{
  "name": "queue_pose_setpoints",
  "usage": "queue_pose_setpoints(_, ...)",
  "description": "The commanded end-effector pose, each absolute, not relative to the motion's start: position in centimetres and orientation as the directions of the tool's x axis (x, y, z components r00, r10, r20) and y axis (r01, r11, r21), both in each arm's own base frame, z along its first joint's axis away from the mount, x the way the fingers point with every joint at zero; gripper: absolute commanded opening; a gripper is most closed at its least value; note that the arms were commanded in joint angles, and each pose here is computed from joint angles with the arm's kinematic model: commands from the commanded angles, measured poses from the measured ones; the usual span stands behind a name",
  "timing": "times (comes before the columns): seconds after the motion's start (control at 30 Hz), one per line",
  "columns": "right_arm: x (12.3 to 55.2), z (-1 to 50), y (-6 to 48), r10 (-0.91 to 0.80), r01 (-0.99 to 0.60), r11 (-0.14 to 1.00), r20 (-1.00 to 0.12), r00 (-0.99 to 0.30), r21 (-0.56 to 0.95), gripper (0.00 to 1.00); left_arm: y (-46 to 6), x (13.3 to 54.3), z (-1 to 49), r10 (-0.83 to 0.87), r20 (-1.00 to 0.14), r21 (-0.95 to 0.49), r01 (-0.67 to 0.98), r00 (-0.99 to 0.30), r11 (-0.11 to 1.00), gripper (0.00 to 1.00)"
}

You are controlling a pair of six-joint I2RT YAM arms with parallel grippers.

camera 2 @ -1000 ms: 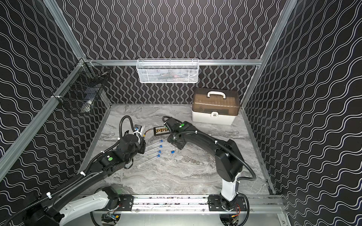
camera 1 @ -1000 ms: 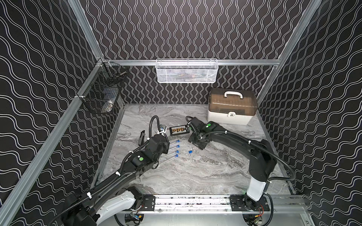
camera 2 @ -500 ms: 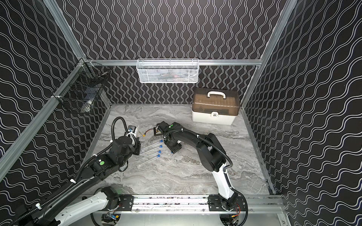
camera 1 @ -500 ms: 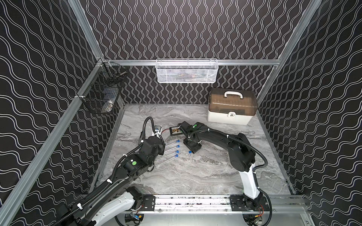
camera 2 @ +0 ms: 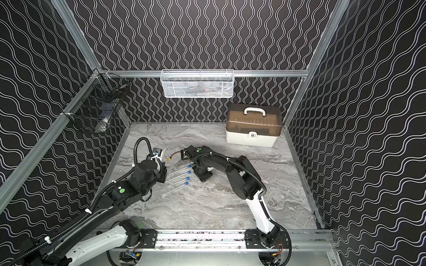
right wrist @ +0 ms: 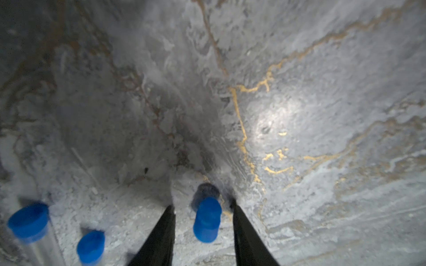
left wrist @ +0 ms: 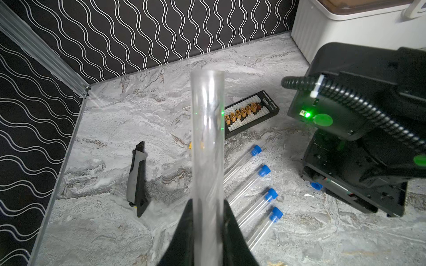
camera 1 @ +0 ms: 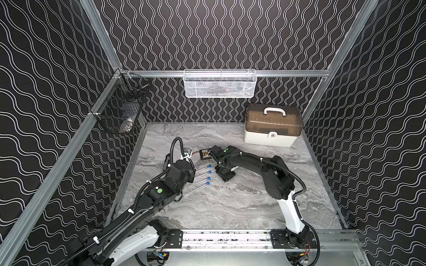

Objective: Insert stoppers into test tubes
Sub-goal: Adjust the stopper at the center of the board.

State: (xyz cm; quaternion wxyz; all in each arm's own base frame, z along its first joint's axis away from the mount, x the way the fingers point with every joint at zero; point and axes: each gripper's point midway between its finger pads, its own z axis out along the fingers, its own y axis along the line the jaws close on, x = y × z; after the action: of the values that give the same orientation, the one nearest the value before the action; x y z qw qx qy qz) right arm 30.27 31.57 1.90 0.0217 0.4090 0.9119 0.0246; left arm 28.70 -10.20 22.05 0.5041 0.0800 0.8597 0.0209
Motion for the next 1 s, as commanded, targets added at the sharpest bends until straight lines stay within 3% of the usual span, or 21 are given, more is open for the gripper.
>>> queue_pose_setpoints(0.0, 29.7, 1.6, 31.4, 0.770, 0.769, 0.637, -0.005, -0.638, 0.041, 0.36, -10.5, 29.1, 22.5, 0.139, -0.876, 0.098, 0.111, -0.461, 0.989, 0.05)
queue_pose_setpoints(0.47, 29.3, 0.8, 30.5, 0.738, 0.738, 0.675, -0.032, -0.674, 0.016, 0.19, -10.6, 29.3, 22.5, 0.140, -0.876, 0.098, 0.114, -0.461, 0.989, 0.04)
queue_pose_setpoints(0.67, 30.2, 2.6, 29.8, 0.669, 0.667, 0.743, -0.079, -0.739, 0.057, 0.14, -10.6, 29.6, 22.4, 0.157, -0.873, 0.120, 0.109, -0.462, 0.987, 0.04)
queue_pose_setpoints(0.83, 31.8, 7.2, 27.3, 0.498, 0.480, 0.866, -0.150, -0.854, 0.143, 0.10, -10.4, 29.9, 22.1, 0.170, -0.872, 0.141, 0.096, -0.459, 0.985, 0.04)
queue_pose_setpoints(0.9, 32.9, 9.4, 26.0, 0.373, 0.337, 0.922, -0.203, -0.905, 0.191, 0.09, -10.4, 30.0, 21.5, 0.190, -0.860, 0.160, 0.102, -0.473, 0.982, 0.04)
queue_pose_setpoints(0.97, 33.3, 10.8, 25.2, 0.210, 0.153, 0.962, -0.250, -0.945, 0.227, 0.00, -10.6, 30.0, 21.0, 0.211, -0.849, 0.175, 0.118, -0.485, 0.977, 0.04)
